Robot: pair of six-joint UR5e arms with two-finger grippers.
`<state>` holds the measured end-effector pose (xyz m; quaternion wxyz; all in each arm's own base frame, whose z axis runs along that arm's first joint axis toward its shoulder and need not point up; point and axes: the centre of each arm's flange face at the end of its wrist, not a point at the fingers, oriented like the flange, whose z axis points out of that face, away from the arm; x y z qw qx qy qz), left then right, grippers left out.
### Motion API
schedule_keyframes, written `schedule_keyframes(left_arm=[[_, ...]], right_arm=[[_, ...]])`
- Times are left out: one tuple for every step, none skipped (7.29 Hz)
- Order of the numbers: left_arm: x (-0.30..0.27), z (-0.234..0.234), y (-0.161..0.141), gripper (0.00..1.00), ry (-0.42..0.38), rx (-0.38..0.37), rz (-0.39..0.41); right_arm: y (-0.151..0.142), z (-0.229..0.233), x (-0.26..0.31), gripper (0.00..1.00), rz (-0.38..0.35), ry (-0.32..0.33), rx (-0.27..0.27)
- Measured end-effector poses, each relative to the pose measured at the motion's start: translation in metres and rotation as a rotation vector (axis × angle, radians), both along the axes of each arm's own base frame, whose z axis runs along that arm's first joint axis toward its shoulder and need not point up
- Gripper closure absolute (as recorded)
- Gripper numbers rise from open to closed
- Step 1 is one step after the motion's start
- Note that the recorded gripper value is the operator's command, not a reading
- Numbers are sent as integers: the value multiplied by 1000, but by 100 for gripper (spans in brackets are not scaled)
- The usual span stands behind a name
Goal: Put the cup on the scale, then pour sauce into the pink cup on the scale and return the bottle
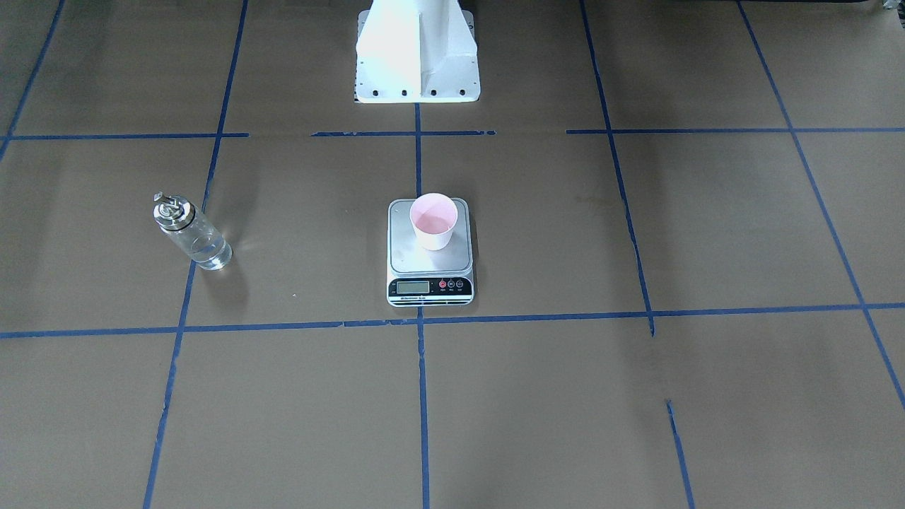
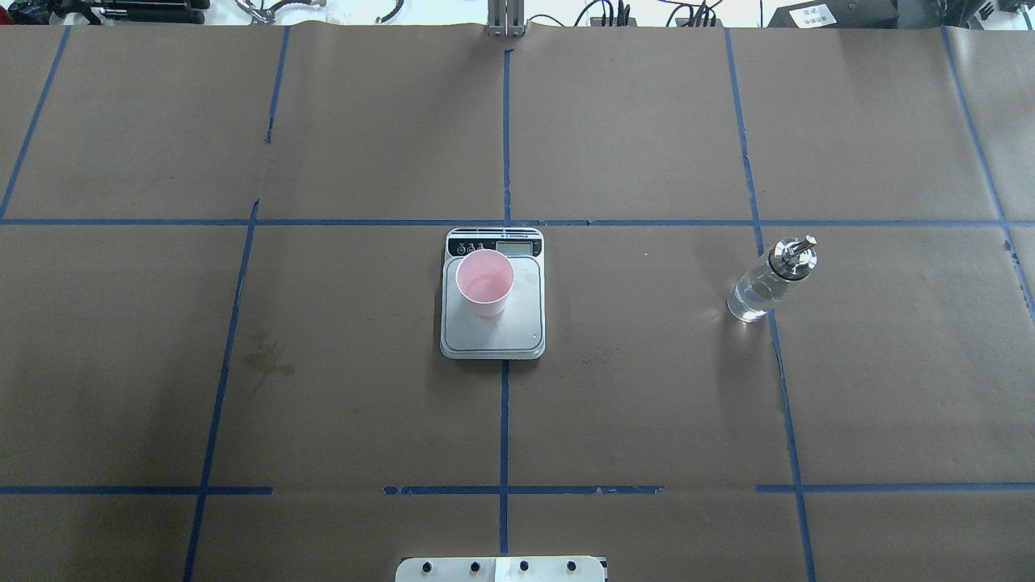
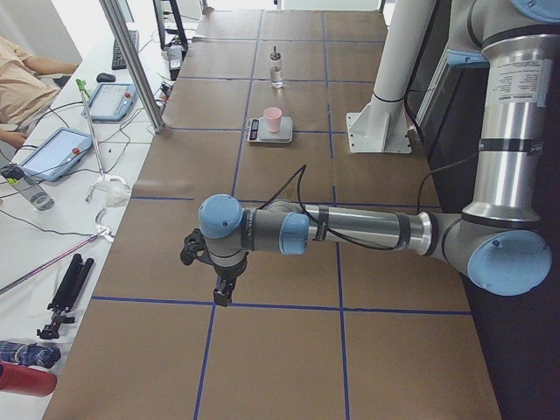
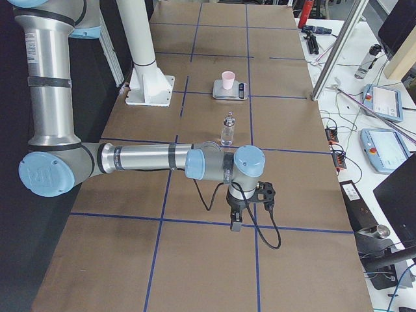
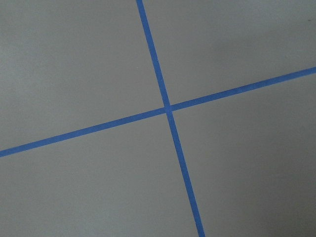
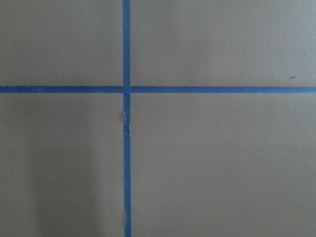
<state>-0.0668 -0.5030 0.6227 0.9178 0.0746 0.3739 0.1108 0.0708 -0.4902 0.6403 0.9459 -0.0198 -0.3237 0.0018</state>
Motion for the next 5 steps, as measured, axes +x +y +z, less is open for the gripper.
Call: schedule_keyframes(left_arm=[[0, 2, 0, 0, -1, -2, -1], [0, 3, 0, 0, -3, 4, -2], [0, 8, 1, 0, -4, 14, -3], [0, 17, 2, 0, -4, 22, -4], [0, 23, 2, 0, -4, 30, -5]], right_arm=[[0, 0, 0, 0, 0, 0, 0], [0, 0, 0, 0, 0, 0, 0], [0, 0, 0, 0, 0, 0, 0], [0, 0, 0, 0, 0, 0, 0], [0, 0, 0, 0, 0, 0, 0]])
